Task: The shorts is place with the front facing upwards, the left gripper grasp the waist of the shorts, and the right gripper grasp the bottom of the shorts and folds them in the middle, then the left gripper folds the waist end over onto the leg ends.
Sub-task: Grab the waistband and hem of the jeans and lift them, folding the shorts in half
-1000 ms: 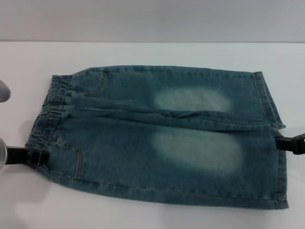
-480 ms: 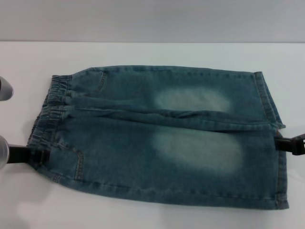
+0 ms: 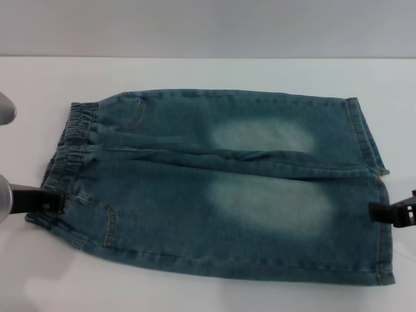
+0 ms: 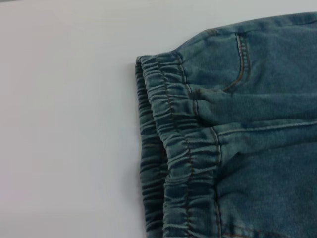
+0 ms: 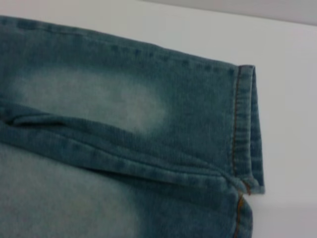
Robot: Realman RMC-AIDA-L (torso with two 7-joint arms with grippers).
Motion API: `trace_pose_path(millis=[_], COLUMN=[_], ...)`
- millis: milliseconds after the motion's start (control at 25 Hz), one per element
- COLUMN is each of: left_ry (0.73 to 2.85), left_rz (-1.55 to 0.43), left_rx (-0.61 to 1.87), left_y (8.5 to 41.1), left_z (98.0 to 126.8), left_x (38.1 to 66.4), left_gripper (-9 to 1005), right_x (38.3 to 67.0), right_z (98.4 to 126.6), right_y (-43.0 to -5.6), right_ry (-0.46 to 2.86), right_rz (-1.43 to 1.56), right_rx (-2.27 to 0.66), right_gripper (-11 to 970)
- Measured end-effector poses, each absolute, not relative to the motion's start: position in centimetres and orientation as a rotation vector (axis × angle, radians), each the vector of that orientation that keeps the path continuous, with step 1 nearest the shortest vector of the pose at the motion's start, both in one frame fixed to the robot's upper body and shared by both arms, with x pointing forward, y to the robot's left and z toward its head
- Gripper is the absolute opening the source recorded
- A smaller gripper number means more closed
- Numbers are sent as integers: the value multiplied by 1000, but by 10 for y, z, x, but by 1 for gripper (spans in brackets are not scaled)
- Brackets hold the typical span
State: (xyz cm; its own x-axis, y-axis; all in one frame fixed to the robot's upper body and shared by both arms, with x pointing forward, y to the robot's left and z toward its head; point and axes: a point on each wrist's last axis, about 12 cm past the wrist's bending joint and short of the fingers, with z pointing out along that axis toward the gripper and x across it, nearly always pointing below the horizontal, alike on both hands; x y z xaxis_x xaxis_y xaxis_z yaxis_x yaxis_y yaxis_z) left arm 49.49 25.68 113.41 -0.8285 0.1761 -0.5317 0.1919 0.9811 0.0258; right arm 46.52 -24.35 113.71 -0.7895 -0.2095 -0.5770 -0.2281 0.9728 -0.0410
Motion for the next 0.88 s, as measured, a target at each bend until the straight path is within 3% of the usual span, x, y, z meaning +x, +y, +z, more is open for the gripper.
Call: trace_pose_path(millis=[160,400,760,880], left_ry=[2573,2579,2561,2573], left_rz=[-39,-34,-18,-14], left_rx=[259,253,229,231], left_y=[257,258,260,260], left_z=[1133,1131,1131,1128], left_x=[495,495,499,501], left_gripper=[75,-2,46,135], right_x=[464,465,466,466], right_z=[1135,1136,1136,1136], right_y=[-242,-240,-238,-238], right_ry=[2513,2509,2507,2507], right_rz=[44,47,51,51], right_rx=[-315,-324,-335,-335], right_gripper=[777,778,778,778])
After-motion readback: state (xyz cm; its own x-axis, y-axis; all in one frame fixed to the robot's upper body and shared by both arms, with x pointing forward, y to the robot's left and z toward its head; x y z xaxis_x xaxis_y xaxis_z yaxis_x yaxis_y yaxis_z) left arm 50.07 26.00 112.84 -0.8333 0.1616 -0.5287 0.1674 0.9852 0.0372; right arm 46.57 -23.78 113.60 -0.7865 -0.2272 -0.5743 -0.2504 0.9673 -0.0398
